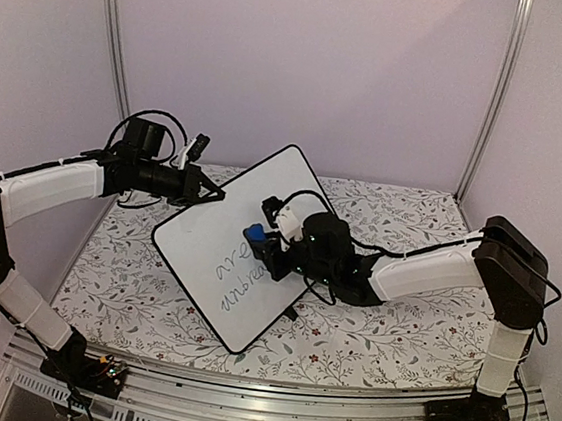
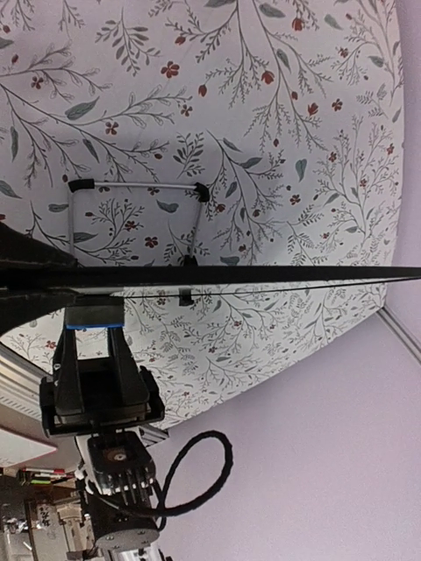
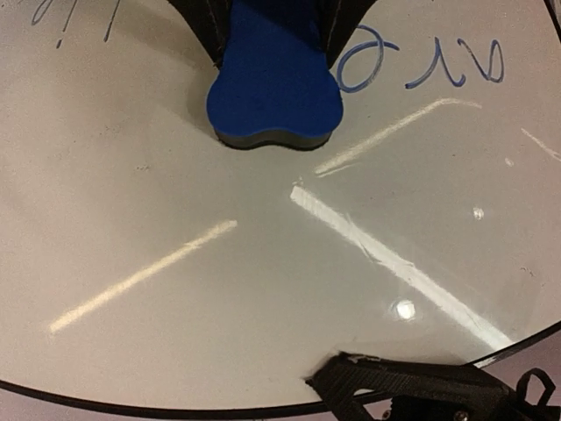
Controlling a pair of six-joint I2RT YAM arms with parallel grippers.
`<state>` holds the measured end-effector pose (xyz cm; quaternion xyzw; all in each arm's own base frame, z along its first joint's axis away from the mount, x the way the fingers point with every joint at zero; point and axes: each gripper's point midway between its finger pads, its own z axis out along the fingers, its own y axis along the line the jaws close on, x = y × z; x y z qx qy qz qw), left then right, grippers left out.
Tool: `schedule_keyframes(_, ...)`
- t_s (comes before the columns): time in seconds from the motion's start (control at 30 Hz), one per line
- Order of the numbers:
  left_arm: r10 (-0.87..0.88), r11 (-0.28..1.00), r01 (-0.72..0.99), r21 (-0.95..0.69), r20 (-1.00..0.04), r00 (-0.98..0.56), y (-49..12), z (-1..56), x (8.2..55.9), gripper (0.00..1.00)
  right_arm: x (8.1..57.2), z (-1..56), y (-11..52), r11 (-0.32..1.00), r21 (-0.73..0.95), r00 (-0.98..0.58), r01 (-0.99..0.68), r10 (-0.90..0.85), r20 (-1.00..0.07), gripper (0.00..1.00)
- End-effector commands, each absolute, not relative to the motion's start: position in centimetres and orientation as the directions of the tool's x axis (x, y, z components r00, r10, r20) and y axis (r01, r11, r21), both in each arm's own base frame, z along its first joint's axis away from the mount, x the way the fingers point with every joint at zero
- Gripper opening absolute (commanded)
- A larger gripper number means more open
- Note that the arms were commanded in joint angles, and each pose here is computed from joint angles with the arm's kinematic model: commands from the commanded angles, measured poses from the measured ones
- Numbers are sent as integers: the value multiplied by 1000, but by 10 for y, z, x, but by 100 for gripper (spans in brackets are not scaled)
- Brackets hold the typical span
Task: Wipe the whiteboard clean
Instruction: Erase the whiteboard at the center of the board.
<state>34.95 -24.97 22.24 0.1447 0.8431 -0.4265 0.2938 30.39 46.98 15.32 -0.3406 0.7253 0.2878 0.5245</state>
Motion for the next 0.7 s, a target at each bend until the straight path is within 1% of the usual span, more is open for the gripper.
schedule_keyframes(0.0,27,584,564,-583,-681,-732,-255,225,351,0,269,141,487,492,103,-247,-864,-236,-940,27)
schedule_keyframes(0.23,27,584,566,-582,-683,-730,-255,226,351,0,255,142,498,435,131,-253,-891,-237,-938,27)
schedule_keyframes(0.47,26,585,565,-581,-684,-729,-255,226,351,0,271,154,485,508,93,-236,-856,-226,-945,27)
schedule_keyframes(0.6,26,589,564,-579,-683,-730,-255,226,351,0,290,175,467,573,45,-218,-818,-236,-947,27)
schedule_keyframes(0.67,25,592,562,-578,-684,-729,-254,226,351,0,292,190,463,576,23,-212,-817,-263,-941,27)
